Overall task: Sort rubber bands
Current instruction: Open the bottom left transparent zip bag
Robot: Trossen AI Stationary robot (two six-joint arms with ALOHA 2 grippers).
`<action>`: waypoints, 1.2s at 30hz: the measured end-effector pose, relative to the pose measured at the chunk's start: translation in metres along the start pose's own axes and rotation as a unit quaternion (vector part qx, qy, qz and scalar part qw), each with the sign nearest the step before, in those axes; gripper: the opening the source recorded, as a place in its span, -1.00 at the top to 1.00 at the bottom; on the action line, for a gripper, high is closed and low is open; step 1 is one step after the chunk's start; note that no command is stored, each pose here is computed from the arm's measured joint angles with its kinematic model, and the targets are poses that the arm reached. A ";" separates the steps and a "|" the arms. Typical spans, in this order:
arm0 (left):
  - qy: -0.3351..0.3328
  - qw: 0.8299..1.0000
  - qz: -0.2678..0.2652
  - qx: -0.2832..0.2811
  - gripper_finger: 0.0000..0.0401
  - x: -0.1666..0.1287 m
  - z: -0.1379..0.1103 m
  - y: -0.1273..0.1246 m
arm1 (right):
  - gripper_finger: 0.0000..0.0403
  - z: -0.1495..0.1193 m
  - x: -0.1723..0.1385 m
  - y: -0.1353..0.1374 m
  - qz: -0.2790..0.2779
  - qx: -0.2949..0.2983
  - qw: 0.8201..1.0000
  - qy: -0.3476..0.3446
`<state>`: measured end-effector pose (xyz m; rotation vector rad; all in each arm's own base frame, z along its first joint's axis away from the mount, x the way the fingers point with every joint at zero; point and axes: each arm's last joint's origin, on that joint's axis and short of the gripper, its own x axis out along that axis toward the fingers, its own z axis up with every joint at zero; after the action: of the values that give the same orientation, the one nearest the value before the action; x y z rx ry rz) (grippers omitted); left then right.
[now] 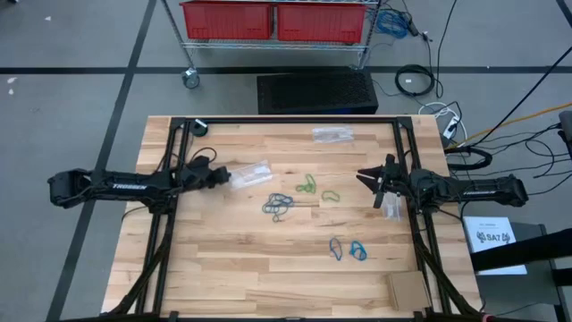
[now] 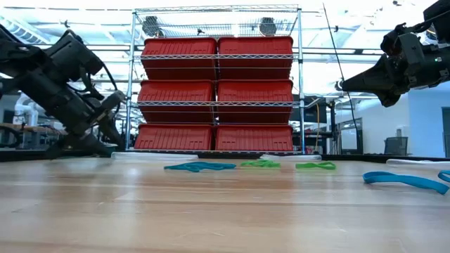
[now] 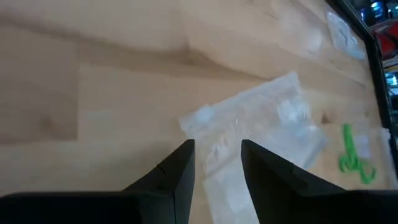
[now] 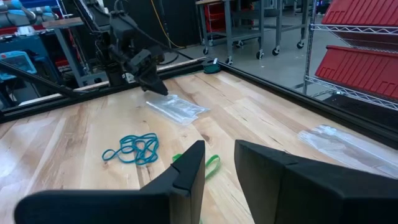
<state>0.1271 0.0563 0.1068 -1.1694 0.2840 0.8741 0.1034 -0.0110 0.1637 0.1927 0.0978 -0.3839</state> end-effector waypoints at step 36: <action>0.074 0.997 0.005 0.036 0.10 -0.001 -0.001 -0.002 | 0.59 0.000 0.000 0.000 0.000 0.002 1.000 0.000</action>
<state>0.1280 0.0551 0.1082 -1.1672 0.4385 0.7803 0.1034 -0.0110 0.1638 0.1960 0.0972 -0.3841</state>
